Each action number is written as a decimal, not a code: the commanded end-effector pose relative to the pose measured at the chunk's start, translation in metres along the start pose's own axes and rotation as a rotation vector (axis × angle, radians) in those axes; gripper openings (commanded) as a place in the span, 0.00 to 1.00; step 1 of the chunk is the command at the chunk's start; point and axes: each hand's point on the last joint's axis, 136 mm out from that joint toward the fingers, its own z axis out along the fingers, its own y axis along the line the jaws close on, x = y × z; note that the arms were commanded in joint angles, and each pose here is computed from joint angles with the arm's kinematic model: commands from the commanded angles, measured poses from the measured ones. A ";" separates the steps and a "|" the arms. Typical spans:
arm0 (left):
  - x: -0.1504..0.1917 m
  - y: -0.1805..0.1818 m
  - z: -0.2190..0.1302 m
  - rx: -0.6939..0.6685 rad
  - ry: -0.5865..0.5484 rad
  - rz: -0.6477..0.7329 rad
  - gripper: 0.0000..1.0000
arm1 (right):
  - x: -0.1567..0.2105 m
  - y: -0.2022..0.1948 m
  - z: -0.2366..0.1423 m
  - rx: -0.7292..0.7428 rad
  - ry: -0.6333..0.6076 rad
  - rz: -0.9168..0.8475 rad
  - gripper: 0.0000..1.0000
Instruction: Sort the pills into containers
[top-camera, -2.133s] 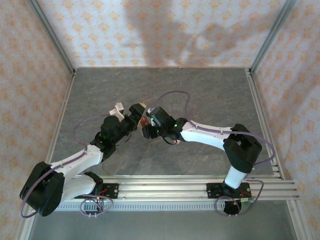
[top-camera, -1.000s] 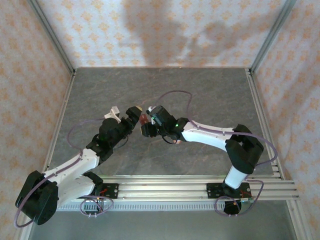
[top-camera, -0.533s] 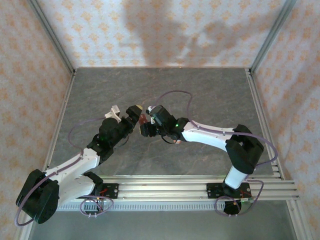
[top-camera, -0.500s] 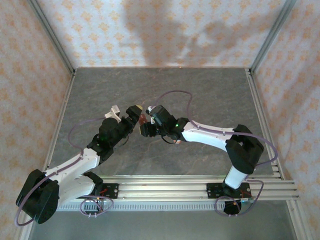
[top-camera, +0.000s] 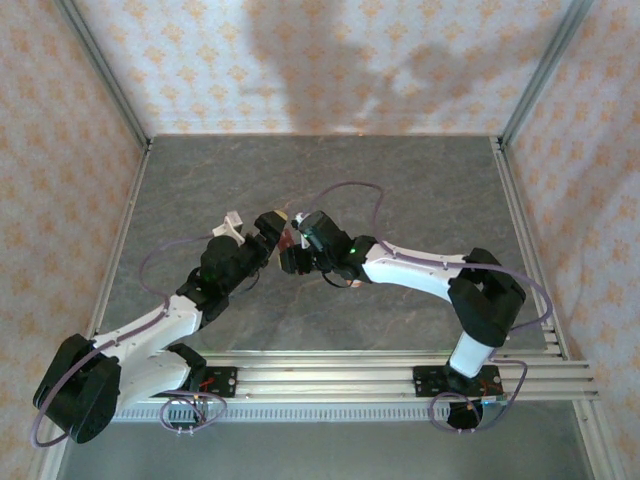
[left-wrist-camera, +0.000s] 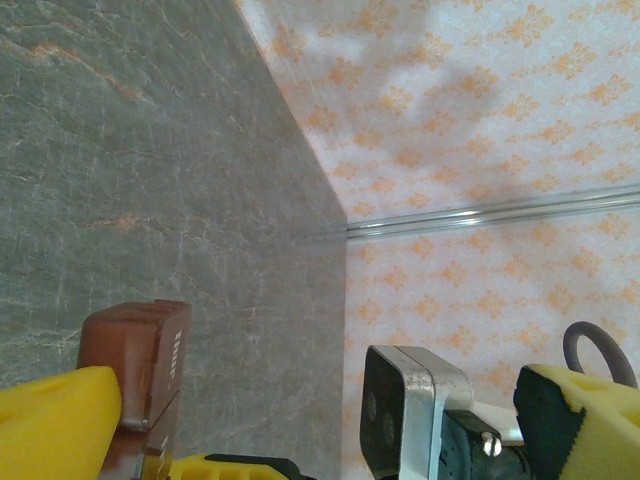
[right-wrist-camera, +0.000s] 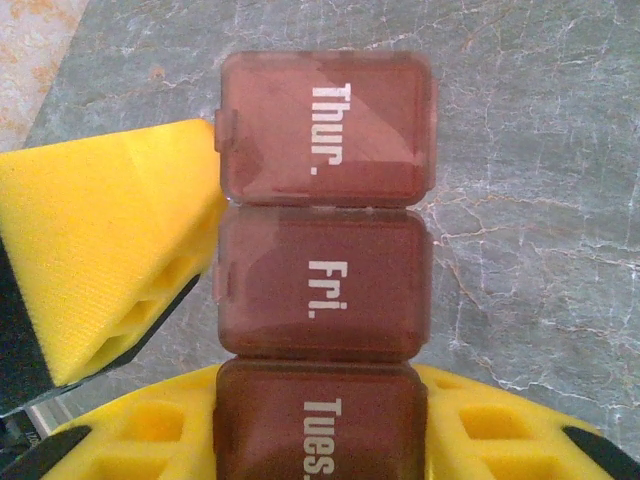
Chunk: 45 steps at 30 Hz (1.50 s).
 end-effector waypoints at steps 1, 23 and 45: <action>0.001 -0.013 0.001 0.049 0.001 0.000 0.99 | 0.000 0.003 0.006 -0.026 -0.007 0.008 0.40; 0.008 -0.021 0.012 0.056 0.020 0.016 0.99 | 0.019 -0.004 0.012 -0.009 0.019 0.002 0.39; 0.003 0.003 -0.002 -0.062 -0.015 0.055 1.00 | -0.008 -0.002 -0.009 0.005 -0.055 -0.007 0.39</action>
